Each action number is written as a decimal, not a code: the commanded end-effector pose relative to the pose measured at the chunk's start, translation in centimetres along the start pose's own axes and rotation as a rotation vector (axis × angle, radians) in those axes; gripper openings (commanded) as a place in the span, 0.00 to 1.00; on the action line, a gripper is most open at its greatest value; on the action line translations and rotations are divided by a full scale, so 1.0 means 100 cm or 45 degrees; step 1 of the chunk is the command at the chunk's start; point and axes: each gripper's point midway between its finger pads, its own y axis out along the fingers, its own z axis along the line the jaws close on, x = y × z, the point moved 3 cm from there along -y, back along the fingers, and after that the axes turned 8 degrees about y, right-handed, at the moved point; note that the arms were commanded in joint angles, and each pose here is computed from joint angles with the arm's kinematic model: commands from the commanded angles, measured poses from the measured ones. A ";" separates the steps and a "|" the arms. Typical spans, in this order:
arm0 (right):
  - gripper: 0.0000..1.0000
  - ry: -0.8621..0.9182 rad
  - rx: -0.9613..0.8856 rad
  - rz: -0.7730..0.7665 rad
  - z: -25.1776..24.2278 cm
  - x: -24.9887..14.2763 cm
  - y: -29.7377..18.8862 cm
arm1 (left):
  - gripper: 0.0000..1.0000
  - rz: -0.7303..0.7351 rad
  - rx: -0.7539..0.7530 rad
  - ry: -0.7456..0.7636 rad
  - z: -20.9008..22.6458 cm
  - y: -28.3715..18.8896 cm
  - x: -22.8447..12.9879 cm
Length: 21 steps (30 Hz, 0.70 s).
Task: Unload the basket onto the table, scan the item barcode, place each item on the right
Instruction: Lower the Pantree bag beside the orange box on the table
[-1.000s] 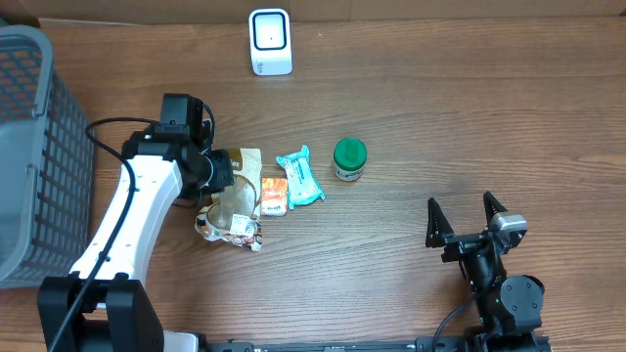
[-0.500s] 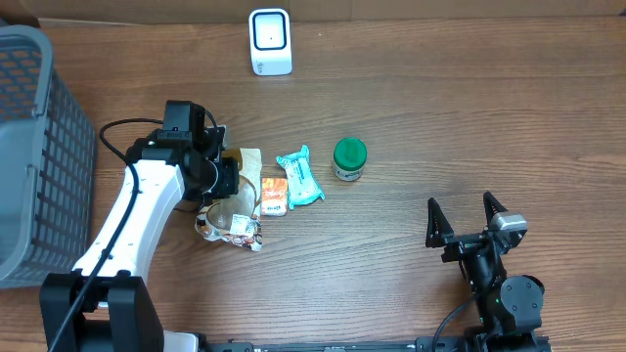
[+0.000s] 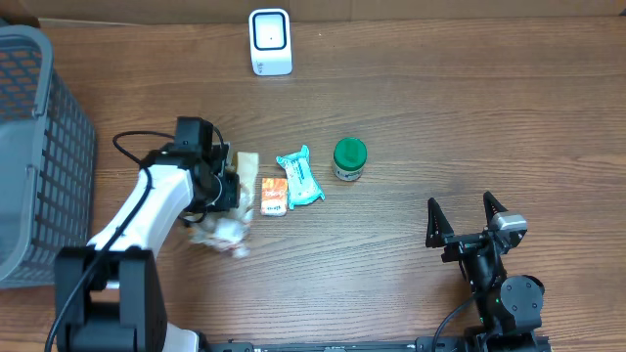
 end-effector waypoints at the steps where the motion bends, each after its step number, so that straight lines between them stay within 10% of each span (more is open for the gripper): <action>1: 1.00 0.001 -0.002 -0.007 -0.001 -0.001 0.000 | 0.04 0.140 0.187 -0.105 0.023 0.032 -0.023; 21: 1.00 0.001 -0.002 -0.007 -0.001 -0.001 0.000 | 0.04 -0.036 -0.016 -0.092 -0.001 -0.008 0.052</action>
